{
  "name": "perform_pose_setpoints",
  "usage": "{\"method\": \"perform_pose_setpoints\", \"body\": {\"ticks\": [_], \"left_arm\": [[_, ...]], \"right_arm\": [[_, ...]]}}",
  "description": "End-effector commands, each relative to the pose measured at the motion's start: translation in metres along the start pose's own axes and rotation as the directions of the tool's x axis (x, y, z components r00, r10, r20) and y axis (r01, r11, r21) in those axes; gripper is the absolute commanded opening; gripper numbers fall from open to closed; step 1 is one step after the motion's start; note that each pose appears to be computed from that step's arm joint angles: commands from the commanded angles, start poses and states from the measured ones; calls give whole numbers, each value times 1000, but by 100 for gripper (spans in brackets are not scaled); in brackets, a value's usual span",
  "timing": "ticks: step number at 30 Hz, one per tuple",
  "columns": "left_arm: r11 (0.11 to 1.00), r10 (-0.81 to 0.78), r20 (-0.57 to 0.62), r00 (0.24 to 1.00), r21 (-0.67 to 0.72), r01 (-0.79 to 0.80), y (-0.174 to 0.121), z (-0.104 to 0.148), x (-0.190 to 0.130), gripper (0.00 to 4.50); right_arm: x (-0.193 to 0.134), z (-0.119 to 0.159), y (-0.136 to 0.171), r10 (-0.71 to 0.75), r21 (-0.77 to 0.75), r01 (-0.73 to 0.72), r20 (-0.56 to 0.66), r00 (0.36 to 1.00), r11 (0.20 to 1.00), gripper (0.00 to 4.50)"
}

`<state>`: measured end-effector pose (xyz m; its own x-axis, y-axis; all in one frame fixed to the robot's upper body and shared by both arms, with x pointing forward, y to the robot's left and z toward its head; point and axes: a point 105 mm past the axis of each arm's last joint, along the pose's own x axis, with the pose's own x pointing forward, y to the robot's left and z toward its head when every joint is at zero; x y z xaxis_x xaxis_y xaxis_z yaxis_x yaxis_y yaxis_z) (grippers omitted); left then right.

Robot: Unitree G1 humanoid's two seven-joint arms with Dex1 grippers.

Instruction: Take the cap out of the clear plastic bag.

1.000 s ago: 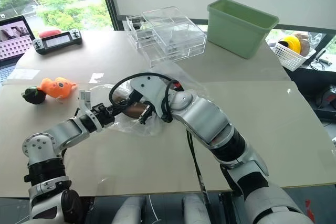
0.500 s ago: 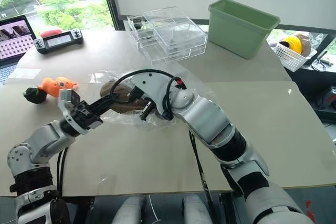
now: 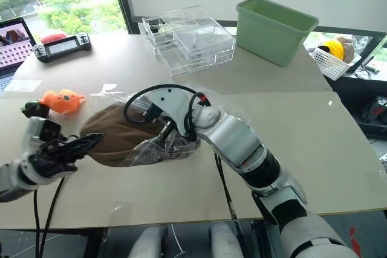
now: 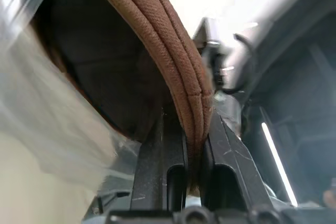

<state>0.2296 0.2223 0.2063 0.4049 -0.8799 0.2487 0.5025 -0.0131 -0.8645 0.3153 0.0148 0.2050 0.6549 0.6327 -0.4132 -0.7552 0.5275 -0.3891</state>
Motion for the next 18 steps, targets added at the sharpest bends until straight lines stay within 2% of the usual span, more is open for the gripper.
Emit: {"method": "perform_pose_setpoints", "body": {"ticks": [1, 8, 11, 13, 16, 18], "left_arm": [[983, -156, -15, 988, 94, 157, -36, 12, 2, 4], [928, -269, -50, 962, 255, 272, -73, 36, 21, 4], [886, -335, 12, 942, 344, 310, -90, 58, 28, 4], [881, -353, 47, 935, 353, 315, -92, 66, 29, 4], [894, -322, 21, 947, 337, 296, -84, 58, 37, 4], [930, -239, 40, 970, 296, 217, -63, 49, 37, 4]], "right_arm": [[-3, 5, -6, -20, -17, 21, 25, 999, 1000, 0], [-1, 5, -5, -1, -31, 1, 31, 1000, 1000, 0], [0, 6, -3, 8, -38, -7, 35, 999, 999, 0], [0, 7, -2, 13, -40, -12, 37, 999, 999, 0], [1, 6, -2, 15, -41, -14, 37, 999, 999, 0], [1, 6, -2, 17, -42, -16, 36, 999, 999, 0]]}}
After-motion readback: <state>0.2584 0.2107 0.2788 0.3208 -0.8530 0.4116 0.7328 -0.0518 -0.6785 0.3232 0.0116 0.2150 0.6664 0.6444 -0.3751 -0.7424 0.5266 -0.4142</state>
